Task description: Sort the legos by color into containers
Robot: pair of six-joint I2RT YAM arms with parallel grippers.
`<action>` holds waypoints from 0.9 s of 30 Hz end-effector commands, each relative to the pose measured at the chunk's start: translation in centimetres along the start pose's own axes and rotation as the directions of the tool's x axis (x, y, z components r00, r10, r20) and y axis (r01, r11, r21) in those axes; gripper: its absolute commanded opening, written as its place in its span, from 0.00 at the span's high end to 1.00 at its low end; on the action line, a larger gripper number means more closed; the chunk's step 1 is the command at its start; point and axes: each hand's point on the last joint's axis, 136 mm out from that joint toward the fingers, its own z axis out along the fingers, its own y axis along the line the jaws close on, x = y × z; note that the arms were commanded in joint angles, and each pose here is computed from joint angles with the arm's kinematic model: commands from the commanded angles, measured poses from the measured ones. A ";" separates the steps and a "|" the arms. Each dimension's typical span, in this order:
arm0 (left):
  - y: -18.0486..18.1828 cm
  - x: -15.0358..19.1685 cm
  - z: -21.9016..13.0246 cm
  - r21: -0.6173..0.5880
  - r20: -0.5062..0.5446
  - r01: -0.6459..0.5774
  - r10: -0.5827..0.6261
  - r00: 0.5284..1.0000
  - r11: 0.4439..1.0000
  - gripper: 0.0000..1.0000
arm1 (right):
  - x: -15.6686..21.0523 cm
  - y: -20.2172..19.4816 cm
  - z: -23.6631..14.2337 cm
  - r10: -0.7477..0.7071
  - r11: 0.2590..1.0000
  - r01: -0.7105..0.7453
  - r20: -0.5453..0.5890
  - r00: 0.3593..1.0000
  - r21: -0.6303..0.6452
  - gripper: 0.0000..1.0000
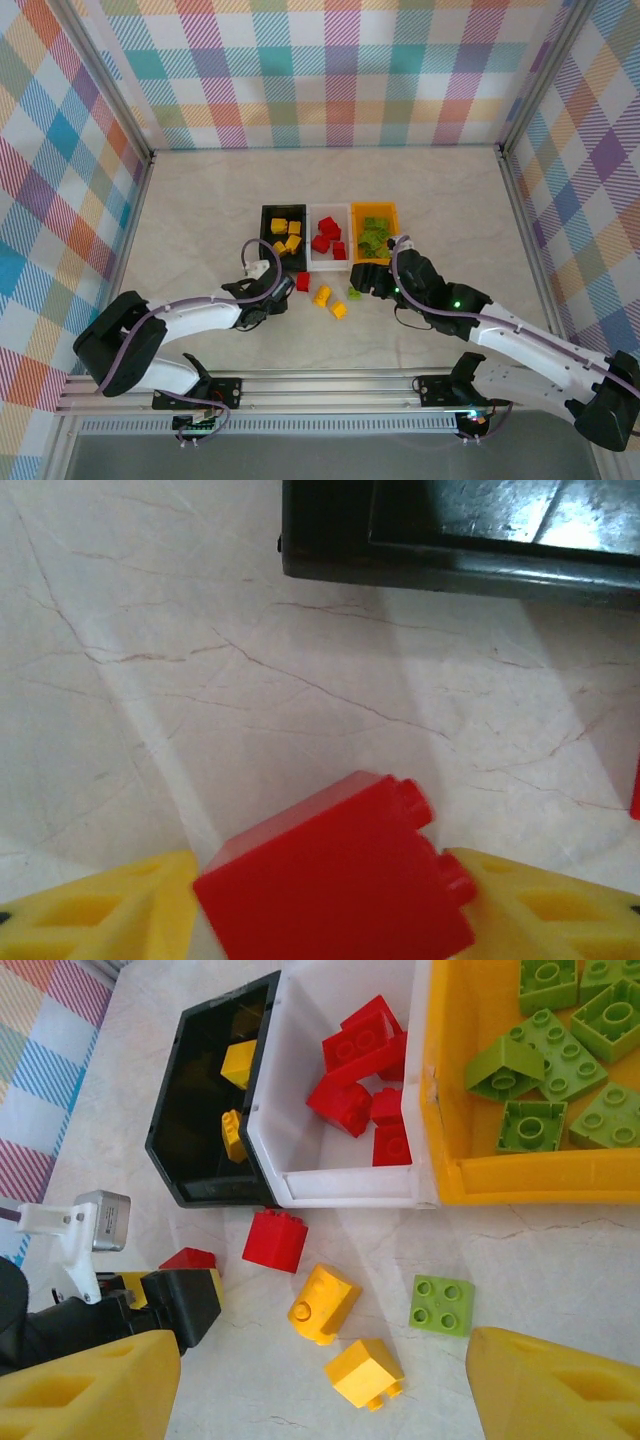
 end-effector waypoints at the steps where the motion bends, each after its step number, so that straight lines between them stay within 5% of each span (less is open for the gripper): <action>1: 0.4 -0.3 0.6 -0.019 0.027 0.004 -0.004 1.000 1.000 0.43 | 0.2 -0.6 0.0 0.003 1.000 -0.003 0.008 1.000 0.014 0.24; 10: -0.1 -1.7 -1.5 0.014 0.056 -0.001 0.000 0.998 1.000 0.69 | 0.6 -1.0 0.2 0.009 1.000 -0.009 0.005 1.000 0.022 0.24; 18: -5.9 -7.1 -8.5 0.190 0.149 -0.057 0.029 0.988 0.980 0.68 | 1.5 -2.2 0.3 0.030 0.999 -0.030 0.005 1.000 0.040 0.24; 27: -16.4 -13.3 -4.5 0.161 0.132 -0.186 0.165 0.977 0.969 0.66 | 2.4 -3.4 0.2 0.039 0.996 -0.037 -0.020 0.999 0.078 0.23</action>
